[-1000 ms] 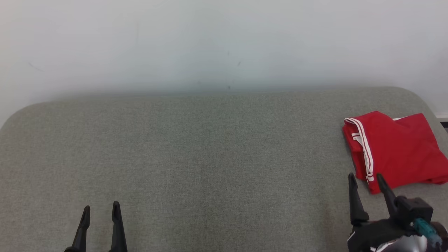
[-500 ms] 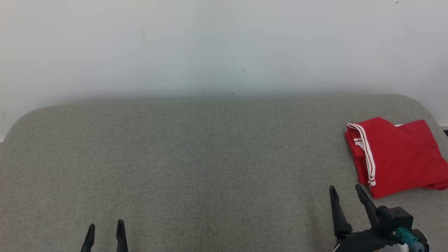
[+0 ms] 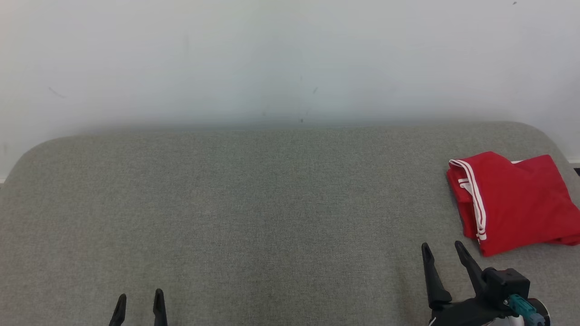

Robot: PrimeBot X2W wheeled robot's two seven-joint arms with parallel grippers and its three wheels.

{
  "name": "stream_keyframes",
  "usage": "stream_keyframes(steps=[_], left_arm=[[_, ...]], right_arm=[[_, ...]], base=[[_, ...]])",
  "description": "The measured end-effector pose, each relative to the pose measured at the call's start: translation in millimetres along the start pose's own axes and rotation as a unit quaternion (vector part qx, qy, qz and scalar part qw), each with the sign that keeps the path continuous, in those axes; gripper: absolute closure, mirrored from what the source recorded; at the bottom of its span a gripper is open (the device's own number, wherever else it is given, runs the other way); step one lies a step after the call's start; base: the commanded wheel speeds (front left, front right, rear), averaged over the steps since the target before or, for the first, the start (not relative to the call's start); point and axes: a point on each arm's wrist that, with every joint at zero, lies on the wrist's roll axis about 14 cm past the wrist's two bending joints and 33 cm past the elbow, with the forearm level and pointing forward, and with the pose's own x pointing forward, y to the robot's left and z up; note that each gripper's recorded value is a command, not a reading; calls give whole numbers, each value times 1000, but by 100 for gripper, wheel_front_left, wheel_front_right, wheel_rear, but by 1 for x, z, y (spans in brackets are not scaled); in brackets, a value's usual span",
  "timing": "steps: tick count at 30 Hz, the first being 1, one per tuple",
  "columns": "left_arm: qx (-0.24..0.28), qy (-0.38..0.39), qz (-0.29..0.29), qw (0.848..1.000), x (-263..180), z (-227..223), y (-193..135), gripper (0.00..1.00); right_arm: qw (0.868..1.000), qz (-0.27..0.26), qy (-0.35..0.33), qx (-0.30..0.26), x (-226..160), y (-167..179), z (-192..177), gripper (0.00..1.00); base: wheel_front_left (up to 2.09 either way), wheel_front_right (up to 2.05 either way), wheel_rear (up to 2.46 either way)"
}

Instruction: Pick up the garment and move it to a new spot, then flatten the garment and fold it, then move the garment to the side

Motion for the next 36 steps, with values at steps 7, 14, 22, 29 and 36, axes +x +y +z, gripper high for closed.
stream_keyframes(steps=[7, 14, 22, 29, 36], left_arm=[[0, 1, -2, 1000, 1, -1, -1, 0], [3, 5, -1, 1000, 0, -3, 0, 0], [-5, 41, 9, 999, -8, -24, 4, 100], [-66, 53, 28, 996, -7, -29, 9, 100], [-126, 54, 36, 990, 2, -28, 10, 100]], right_arm=[[1000, 2, 1, 0, 0, 1, 0, 0], [1000, 6, 5, 0, 2, 4, -2, 0], [999, -1, 52, 10, -9, 1, -32, 100], [995, -21, 55, 78, -8, -8, -33, 100], [988, -33, 47, 142, -7, -13, -29, 100]], base=[[0, 0, 0], [0, 0, 0], [0, 0, 0], [0, 0, 0], [0, 0, 0]])
